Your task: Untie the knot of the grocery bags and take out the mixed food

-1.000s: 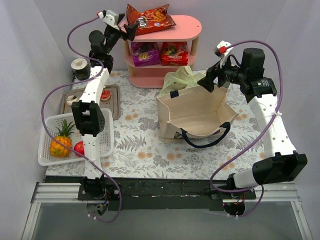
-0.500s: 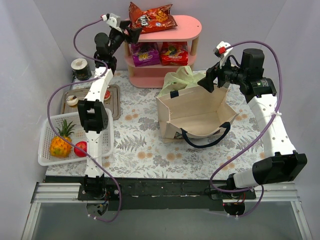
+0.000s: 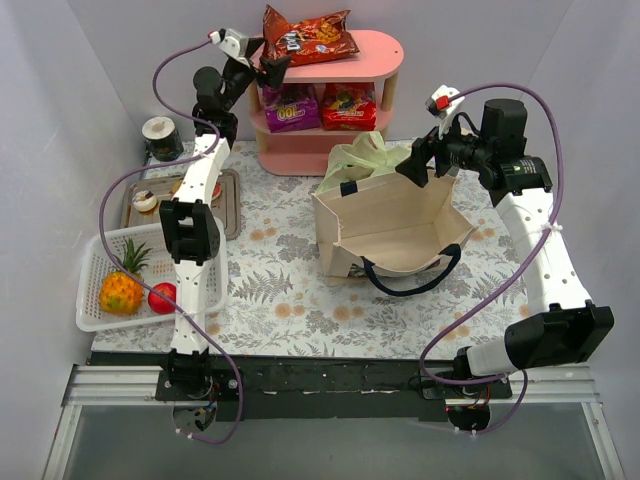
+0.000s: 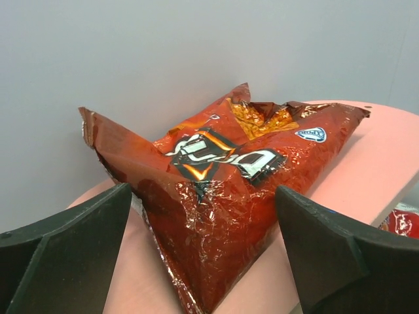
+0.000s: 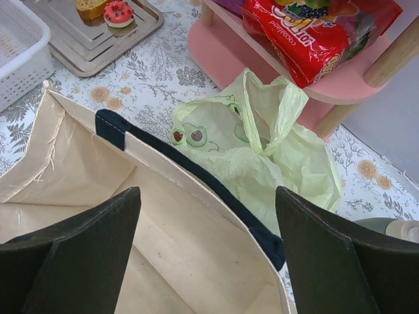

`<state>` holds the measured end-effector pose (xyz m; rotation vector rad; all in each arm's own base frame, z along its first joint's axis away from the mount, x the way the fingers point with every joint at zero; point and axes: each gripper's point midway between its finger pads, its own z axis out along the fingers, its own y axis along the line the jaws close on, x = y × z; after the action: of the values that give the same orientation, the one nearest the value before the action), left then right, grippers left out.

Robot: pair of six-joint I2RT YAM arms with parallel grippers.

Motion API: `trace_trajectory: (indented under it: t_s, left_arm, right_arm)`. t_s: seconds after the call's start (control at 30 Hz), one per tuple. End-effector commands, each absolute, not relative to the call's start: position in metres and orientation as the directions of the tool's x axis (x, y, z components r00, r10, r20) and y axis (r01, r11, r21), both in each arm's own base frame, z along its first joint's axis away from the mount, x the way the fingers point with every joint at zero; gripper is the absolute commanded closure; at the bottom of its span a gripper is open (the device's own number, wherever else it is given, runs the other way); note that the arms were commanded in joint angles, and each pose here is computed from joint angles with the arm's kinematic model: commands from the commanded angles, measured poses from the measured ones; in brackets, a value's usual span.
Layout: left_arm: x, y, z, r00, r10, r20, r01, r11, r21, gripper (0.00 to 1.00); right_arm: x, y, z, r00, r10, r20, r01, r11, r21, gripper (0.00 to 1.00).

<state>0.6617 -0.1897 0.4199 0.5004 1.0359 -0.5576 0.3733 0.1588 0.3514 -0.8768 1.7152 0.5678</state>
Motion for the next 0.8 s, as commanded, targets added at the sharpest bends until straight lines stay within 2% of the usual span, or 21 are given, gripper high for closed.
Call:
trace_trajectory:
  t_s: [0.0, 0.17, 0.2, 0.23, 0.33, 0.43, 0.5, 0.53, 0.6, 0.77]
  left_arm:
    - [0.632, -0.179, 0.493, 0.535, -0.186, -0.824, 0.532, 0.832, 0.157, 0.03]
    - [0.609, -0.122, 0.539, 0.605, -0.136, -0.784, 0.381, 0.914, 0.136, 0.02]
    - [0.587, -0.113, 0.567, 0.650, -0.114, -0.751, 0.345, 0.925, 0.159, 0.02]
    - [0.588, -0.102, 0.558, 0.635, -0.091, -0.767, 0.319, 0.935, 0.153, 0.02]
    - [0.561, -0.083, 0.578, 0.645, -0.034, -0.764, 0.252, 0.953, 0.171, 0.02]
    - [0.549, -0.075, 0.557, 0.565, 0.031, -0.825, 0.219, 0.958, 0.186, 0.02]
    - [0.558, -0.077, 0.507, 0.408, 0.057, -0.911, 0.250, 0.953, 0.172, 0.02]
    - [0.552, -0.078, 0.500, 0.366, 0.063, -0.929, 0.262, 0.950, 0.168, 0.02]
    - [0.551, -0.081, 0.456, 0.215, 0.065, -0.974, 0.286, 0.950, 0.127, 0.02]
    - [0.524, -0.118, 0.402, 0.034, 0.051, -0.998, 0.400, 0.915, 0.060, 0.02]
  right_arm:
    - [0.375, 0.157, 0.381, -0.062, -0.269, -0.961, -0.771, 0.624, -0.125, 0.09]
    - [0.386, 0.132, 0.387, -0.036, -0.313, -0.949, -0.655, 0.725, -0.214, 0.07]
    - [0.390, 0.127, 0.389, -0.033, -0.315, -0.948, -0.626, 0.746, -0.227, 0.07]
    - [0.396, 0.114, 0.385, -0.069, -0.313, -0.947, -0.555, 0.801, -0.224, 0.07]
    - [0.408, 0.089, 0.379, -0.169, -0.267, -0.949, -0.403, 0.897, -0.180, 0.09]
    - [0.408, 0.043, 0.365, -0.314, -0.247, -0.917, -0.161, 0.965, -0.205, 0.02]
    - [0.399, 0.030, 0.358, -0.370, -0.280, -0.886, -0.127, 0.960, -0.250, 0.02]
    - [0.388, 0.019, 0.357, -0.398, -0.296, -0.868, -0.093, 0.955, -0.283, 0.02]
    - [0.376, 0.015, 0.348, -0.419, -0.333, -0.845, -0.111, 0.942, -0.317, 0.02]
    - [0.344, 0.028, 0.327, -0.414, -0.373, -0.830, -0.225, 0.926, -0.304, 0.02]
